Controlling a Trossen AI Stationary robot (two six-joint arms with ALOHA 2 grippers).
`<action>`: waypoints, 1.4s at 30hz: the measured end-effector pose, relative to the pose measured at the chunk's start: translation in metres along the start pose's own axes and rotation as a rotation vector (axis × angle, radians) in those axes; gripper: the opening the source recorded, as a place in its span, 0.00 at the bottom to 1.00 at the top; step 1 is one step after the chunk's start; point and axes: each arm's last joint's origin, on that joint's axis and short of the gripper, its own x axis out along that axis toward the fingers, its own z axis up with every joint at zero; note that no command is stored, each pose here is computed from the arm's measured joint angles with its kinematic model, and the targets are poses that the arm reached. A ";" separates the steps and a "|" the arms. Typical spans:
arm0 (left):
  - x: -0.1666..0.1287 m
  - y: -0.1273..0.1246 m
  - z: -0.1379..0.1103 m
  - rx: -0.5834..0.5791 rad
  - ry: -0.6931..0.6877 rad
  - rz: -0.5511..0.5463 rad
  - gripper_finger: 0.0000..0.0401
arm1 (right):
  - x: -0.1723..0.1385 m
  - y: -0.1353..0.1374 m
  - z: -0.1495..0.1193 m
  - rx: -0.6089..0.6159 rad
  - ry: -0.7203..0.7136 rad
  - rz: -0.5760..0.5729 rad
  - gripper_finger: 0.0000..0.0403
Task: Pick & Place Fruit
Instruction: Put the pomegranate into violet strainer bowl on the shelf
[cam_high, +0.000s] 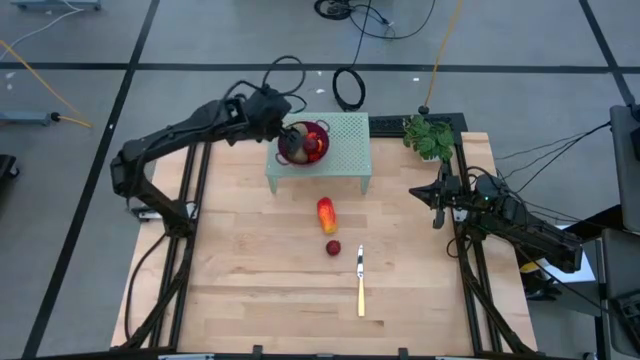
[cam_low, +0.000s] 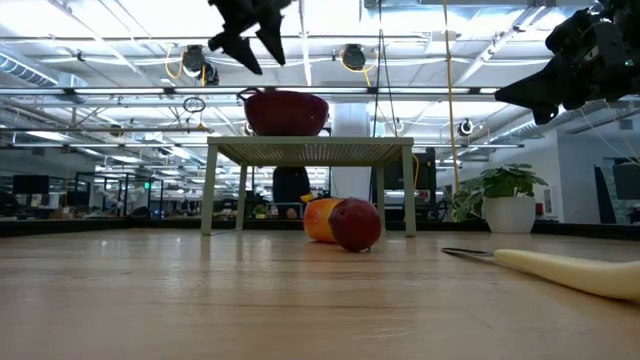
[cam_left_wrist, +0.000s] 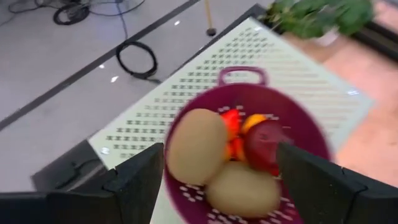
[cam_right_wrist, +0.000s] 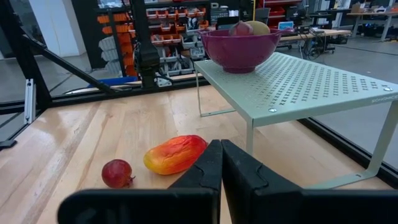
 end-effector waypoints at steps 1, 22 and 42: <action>-0.005 -0.002 -0.001 -0.016 -0.008 -0.012 0.77 | 0.000 0.000 0.000 0.000 0.000 0.000 0.00; -0.048 -0.088 -0.048 -0.007 0.058 -0.239 0.77 | 0.000 0.000 0.000 0.000 0.000 0.000 0.00; -0.032 -0.130 -0.103 0.134 0.018 -0.263 0.77 | 0.000 0.000 0.001 0.055 -0.005 0.005 0.00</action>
